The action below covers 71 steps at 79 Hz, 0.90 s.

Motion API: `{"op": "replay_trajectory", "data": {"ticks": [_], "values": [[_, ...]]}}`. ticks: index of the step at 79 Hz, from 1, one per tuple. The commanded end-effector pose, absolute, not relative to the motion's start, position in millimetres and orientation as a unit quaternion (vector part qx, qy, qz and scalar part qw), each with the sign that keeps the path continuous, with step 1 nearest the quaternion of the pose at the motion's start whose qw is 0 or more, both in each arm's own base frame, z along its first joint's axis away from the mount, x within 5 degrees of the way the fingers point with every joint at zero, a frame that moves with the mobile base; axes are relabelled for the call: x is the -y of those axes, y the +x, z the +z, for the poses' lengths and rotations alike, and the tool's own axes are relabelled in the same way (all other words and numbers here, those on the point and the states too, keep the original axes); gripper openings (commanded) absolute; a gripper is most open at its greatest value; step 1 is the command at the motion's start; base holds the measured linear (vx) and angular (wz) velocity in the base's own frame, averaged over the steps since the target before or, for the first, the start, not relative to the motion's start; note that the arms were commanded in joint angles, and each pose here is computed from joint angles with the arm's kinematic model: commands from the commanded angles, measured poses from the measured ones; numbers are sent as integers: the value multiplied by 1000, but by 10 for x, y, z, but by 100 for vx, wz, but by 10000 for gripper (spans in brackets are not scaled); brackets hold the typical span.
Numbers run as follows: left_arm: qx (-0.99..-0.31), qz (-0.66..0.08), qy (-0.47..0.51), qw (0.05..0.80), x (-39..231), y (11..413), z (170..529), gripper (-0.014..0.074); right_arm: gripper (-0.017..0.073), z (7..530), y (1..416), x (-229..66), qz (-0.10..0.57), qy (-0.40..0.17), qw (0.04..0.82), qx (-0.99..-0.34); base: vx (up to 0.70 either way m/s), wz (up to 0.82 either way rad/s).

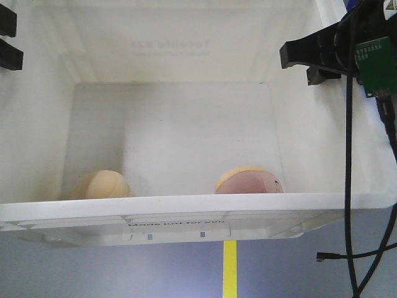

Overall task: Place moving items into box and shelve
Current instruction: 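Keep gripping the tote rims while the base continues driving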

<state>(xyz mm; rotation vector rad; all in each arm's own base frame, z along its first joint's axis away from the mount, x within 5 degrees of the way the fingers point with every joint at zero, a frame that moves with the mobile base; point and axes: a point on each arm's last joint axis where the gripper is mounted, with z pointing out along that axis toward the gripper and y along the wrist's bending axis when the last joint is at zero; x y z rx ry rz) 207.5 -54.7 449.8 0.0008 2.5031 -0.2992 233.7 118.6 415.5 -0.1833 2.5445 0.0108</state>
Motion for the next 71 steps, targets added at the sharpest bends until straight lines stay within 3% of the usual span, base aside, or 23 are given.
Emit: {"op": "replay_trajectory", "data": {"ticks": [1, 71], "values": [[-919, -142, 7, 368, 564, 1965, 4735, -6, -6, 4425, 2304, -1083, -3, -70, 368, -927, 49, 4], [-919, -142, 7, 368, 564, 1965, 4735, -6, -6, 4425, 2304, -1085, -2, -70, 368, -927, 52, -3]]}}
